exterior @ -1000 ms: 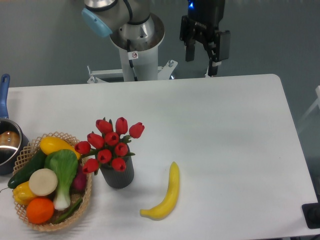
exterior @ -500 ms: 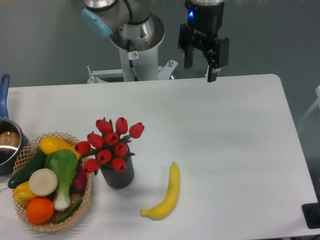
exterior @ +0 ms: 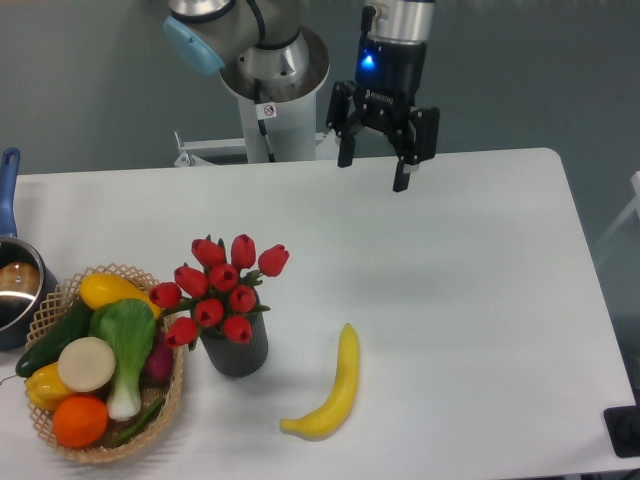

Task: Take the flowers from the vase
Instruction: 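Move the open gripper toward the red tulips in the black vase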

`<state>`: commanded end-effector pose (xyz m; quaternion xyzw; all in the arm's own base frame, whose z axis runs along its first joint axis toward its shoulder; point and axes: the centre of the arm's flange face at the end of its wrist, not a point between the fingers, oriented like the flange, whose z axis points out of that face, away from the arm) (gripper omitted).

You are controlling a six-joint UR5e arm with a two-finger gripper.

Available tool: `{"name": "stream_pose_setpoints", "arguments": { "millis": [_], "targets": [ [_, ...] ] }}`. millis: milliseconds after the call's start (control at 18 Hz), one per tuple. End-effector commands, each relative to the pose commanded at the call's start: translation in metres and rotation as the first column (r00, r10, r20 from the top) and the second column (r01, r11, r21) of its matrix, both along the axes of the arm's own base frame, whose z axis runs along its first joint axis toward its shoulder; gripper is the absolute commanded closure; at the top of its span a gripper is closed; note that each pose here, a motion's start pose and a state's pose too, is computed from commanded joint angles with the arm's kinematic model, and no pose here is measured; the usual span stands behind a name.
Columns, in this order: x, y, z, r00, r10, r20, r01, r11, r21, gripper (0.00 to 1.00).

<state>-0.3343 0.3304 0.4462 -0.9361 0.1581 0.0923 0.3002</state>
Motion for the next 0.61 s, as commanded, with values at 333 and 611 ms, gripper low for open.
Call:
{"name": "stream_pose_setpoints", "arguments": {
  "millis": [333,611],
  "targets": [
    [0.015,0.013,-0.027,0.984,-0.006,0.180,-0.019,0.991,0.134,0.00],
    [0.024,0.017,-0.056,0.932,-0.062,0.358,-0.045,0.958,0.284,0.00]
  ]
}}
